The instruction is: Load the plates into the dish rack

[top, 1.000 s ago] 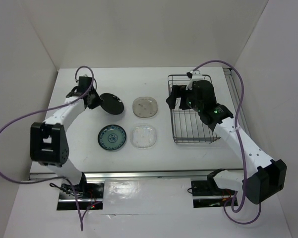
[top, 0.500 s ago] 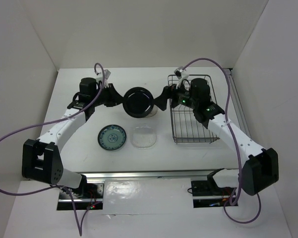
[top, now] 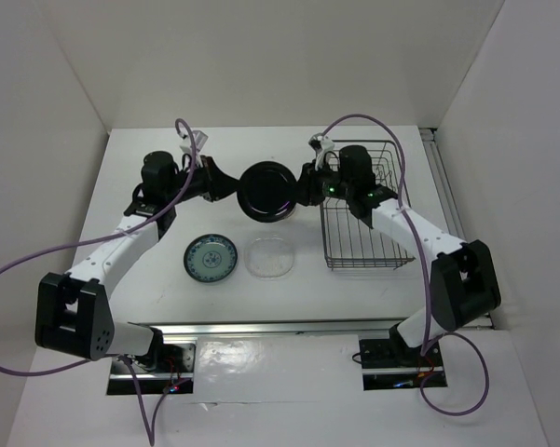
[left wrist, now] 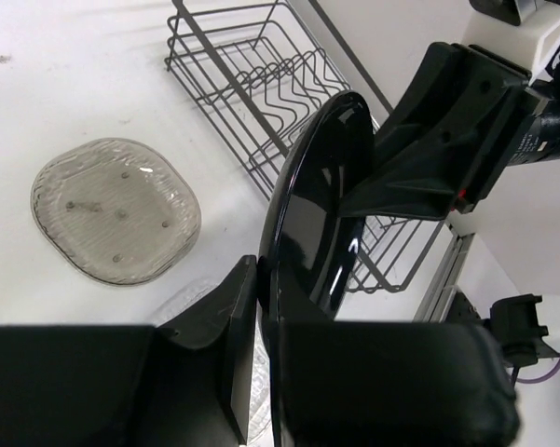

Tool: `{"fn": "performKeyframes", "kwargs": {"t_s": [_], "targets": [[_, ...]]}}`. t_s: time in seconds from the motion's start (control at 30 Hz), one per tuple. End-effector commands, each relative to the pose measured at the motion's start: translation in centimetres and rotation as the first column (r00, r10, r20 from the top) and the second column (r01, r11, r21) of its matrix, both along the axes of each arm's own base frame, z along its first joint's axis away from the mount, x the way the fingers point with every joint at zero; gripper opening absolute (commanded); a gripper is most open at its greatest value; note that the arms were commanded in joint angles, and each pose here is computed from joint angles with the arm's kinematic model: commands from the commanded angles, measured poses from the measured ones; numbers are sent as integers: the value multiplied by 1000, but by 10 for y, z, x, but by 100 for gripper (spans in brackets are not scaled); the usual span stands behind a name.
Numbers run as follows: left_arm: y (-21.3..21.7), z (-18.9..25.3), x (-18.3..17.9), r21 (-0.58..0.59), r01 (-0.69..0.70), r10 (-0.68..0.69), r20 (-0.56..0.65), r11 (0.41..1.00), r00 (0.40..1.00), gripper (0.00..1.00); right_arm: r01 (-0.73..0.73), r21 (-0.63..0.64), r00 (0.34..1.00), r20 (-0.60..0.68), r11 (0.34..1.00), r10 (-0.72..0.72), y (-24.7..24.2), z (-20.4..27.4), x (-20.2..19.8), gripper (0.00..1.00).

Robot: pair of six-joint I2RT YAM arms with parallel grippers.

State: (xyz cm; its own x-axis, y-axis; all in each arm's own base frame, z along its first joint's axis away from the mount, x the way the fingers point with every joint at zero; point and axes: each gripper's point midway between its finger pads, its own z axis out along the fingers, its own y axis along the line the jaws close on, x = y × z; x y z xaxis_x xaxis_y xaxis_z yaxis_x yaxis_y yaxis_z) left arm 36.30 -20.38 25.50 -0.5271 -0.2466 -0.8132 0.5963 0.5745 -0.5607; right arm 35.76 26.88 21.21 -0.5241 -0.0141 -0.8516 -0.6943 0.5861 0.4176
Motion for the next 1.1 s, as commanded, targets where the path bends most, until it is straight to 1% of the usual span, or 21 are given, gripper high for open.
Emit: {"fn": "performKeyframes", "kwargs": {"t_s": [0.0,0.03,0.07,0.13,0.27,0.3,0.37,0.4,0.43,0.47,0.5,0.53,0.57,0.63,0.67,0.77,0.83,0.87,0.9,0.97,1.07], "targets": [[-14,42,-12,-70,122,-111,140,990,984,0,-77,67,993,100,995,70,8,37,1,26],[-14,42,-13,-70,122,-111,140,990,984,0,-101,71,992,89,992,95,11,34,-2,26],[-15,36,-12,-75,120,-111,124,990,986,0,-118,86,990,90,989,110,13,37,-4,20],[-14,36,-10,-74,110,-100,123,991,987,0,-135,97,988,88,986,126,18,37,-6,1],[-11,30,-2,-55,69,-64,91,996,994,0,-87,76,994,72,993,82,17,31,-2,0],[-5,25,5,-44,10,-7,58,999,998,9,-63,69,996,75,996,57,15,30,2,0],[1,23,13,-17,-67,68,30,998,997,33,87,50,992,87,995,-92,-2,41,17,0],[14,12,20,19,-169,169,-15,986,986,81,158,33,983,90,987,-160,-13,41,26,0],[21,13,22,36,-217,218,-27,975,976,100,328,-10,942,80,945,-326,-40,38,45,0],[26,10,25,54,-253,255,-45,966,966,100,415,-22,907,82,910,-412,-56,43,52,0],[40,13,32,73,-346,349,-46,936,936,100,486,-30,872,83,873,-483,-70,48,61,0],[46,-2,29,112,-372,384,-103,921,918,100,630,-56,775,112,775,-622,-98,52,71,0],[51,3,29,117,-397,408,-95,910,908,100,693,-89,721,103,716,-685,-122,50,72,0],[63,1,31,144,-462,478,-105,875,872,100,772,-107,635,115,626,-764,-152,53,75,0],[63,-2,29,155,-460,479,-118,874,870,100,828,-121,560,135,547,-817,-178,55,80,0],[61,-1,28,160,-460,480,-117,873,869,100,894,-128,445,154,429,-882,-214,63,79,0],[58,-10,30,185,-457,483,-137,870,865,100,915,-174,391,169,363,-905,-229,56,78,0],[58,-11,31,192,-455,484,-145,870,863,100,922,-172,376,176,348,-910,-232,58,80,0],[58,-10,30,195,-454,484,-149,869,863,100,922,-210,363,179,325,-914,-236,49,77,0],[58,-18,31,217,-460,496,-159,861,854,100,932,-210,334,193,294,-922,-241,51,79,0],[65,-20,32,226,-492,529,-145,840,836,100,928,-231,338,191,293,-921,-241,42,80,0]]}}
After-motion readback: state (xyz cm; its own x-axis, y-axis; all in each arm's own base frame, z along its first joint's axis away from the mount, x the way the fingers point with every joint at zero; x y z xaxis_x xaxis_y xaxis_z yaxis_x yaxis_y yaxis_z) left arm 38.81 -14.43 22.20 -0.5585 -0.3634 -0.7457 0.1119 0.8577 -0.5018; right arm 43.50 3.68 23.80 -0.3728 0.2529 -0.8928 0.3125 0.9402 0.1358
